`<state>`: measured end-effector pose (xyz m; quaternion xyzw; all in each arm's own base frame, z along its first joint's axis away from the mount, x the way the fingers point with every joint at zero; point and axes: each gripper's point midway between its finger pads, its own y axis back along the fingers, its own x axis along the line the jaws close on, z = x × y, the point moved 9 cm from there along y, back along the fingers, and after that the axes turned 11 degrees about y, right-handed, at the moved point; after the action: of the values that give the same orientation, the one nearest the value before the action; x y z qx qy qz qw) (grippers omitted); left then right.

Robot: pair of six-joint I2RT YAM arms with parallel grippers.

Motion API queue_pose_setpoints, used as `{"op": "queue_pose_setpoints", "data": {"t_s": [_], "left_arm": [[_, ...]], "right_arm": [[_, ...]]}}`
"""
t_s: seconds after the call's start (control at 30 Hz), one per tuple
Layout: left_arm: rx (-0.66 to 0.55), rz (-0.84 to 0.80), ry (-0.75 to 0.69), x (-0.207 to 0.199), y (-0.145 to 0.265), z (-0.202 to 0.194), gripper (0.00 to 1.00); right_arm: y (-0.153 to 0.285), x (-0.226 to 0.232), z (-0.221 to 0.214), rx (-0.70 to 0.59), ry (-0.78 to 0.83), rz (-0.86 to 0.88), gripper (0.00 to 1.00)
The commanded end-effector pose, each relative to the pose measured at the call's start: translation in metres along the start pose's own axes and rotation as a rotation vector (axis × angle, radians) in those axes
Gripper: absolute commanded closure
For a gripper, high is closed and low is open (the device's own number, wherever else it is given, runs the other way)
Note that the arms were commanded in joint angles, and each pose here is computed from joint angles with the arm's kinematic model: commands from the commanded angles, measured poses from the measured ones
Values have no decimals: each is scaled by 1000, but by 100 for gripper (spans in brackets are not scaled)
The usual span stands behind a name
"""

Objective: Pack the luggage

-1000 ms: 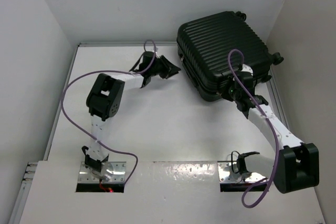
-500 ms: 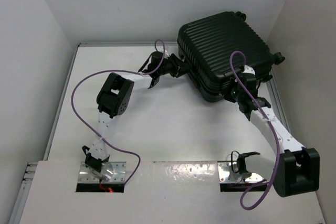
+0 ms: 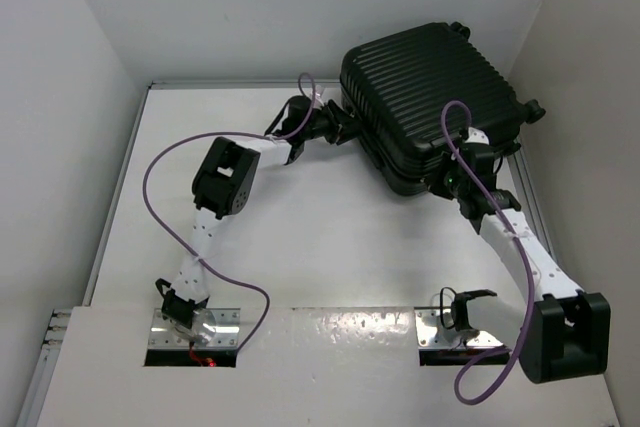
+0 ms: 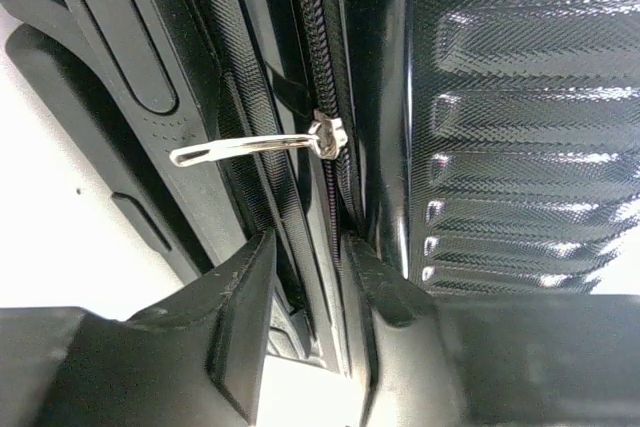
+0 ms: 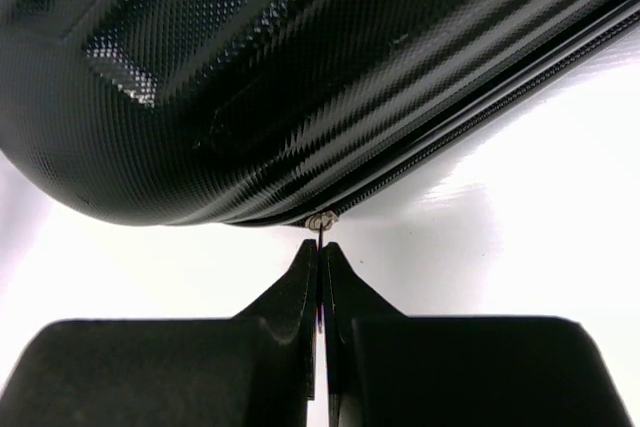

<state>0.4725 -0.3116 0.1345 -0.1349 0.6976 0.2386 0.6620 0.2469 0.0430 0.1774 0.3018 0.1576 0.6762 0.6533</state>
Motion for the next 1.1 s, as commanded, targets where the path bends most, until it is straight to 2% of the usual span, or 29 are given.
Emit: {"op": "queue_pose_setpoints", "data": {"t_s": [0.0, 0.03, 0.07, 0.3, 0.4, 0.5, 0.57, 0.77, 1.07], "left_arm": [[-66, 19, -37, 16, 3, 22, 60], [-69, 19, -34, 15, 9, 27, 51], [-78, 20, -41, 15, 12, 31, 47], [-64, 28, -60, 8, 14, 30, 47], [-64, 29, -59, 12, 8, 35, 54], [-57, 33, -86, 12, 10, 39, 56], [-32, 60, -63, 20, 15, 33, 62], [-29, 73, -75, 20, 20, 30, 62], [-37, 29, -78, 14, 5, 41, 51]], "right_arm": [[15, 5, 21, -108, 9, 62, 100], [14, 4, 20, -108, 9, 63, 100], [15, 4, 20, -110, 12, 61, 100], [10, 5, 18, -98, -16, 83, 100], [8, 5, 21, -102, -6, 87, 100], [7, 6, 21, -100, -5, 89, 100], [6, 6, 20, -98, -9, 92, 100], [4, 6, 21, -98, -18, 97, 100], [-2, 7, 21, -83, -18, 105, 100]]}}
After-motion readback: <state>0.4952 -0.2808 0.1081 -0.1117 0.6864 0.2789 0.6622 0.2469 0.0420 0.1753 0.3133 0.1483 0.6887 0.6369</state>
